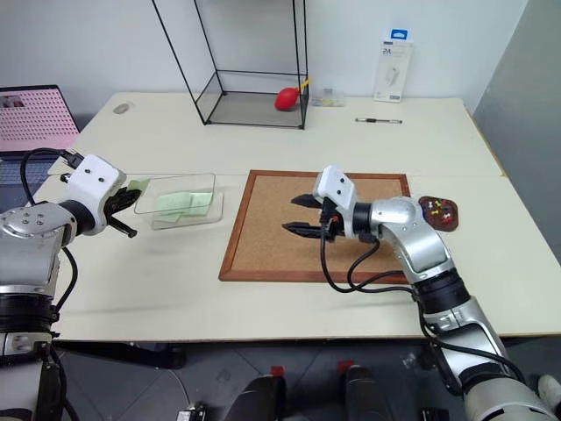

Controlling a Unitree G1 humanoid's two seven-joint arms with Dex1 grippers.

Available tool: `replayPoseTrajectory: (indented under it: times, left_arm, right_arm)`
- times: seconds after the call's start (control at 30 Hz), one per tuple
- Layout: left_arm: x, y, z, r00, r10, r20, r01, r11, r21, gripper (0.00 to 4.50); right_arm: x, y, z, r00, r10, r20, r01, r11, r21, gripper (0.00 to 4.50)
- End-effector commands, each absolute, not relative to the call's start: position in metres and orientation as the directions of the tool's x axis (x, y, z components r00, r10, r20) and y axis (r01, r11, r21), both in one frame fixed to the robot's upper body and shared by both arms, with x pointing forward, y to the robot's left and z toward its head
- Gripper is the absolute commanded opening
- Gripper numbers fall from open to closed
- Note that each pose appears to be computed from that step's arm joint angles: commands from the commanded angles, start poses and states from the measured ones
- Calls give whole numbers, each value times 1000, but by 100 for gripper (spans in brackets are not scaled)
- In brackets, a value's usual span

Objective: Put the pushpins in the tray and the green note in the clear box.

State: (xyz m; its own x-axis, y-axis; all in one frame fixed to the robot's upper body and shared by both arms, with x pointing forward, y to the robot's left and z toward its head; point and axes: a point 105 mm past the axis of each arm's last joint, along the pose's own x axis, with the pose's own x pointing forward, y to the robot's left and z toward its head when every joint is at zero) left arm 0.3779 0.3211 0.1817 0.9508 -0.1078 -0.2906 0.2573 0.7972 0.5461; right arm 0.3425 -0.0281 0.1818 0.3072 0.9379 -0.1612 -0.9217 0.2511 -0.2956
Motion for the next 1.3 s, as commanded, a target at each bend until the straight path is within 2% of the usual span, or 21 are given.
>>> replayPoseTrajectory:
  times: [0.03, 0.13, 0.23, 0.37, 0.53, 0.7, 0.83, 0.97, 1.1, 1.3]
  left_arm:
    - [386, 316, 196, 963, -128, -236, 242, 796, 555, 0]
    - [388, 312, 196, 958, -153, -242, 264, 798, 541, 0]
    - [389, 309, 195, 952, -175, -252, 287, 801, 526, 48]
    - [388, 308, 199, 952, -186, -245, 292, 797, 529, 122]
    - [387, 309, 201, 953, -184, -239, 287, 794, 536, 239]
    - [385, 298, 224, 967, -229, -114, 254, 798, 546, 346]
    - [368, 266, 237, 938, -346, -16, 306, 807, 506, 346]
    - [344, 232, 223, 920, -392, 10, 341, 813, 472, 346]
    - [328, 203, 202, 894, -448, 22, 407, 831, 380, 346]
    - [319, 178, 182, 871, -491, 34, 457, 832, 315, 346]
  right_arm:
    - [342, -19, 197, 313, 942, -120, -899, 253, -357, 282]
    - [341, -15, 197, 317, 942, -114, -897, 258, -359, 282]
    - [341, -12, 197, 319, 941, -112, -895, 260, -362, 283]
    - [343, -12, 198, 328, 939, -107, -892, 271, -362, 283]
    - [343, -12, 197, 332, 937, -110, -891, 273, -363, 283]
    - [343, -16, 197, 344, 934, -99, -889, 290, -355, 283]
    - [350, -36, 199, 441, 897, -35, -857, 409, -314, 283]
    - [358, -72, 194, 599, 800, 33, -764, 583, -278, 283]
    - [364, -111, 185, 773, 629, 85, -591, 762, -265, 283]
    - [355, -137, 159, 870, 486, 82, -451, 852, -266, 283]
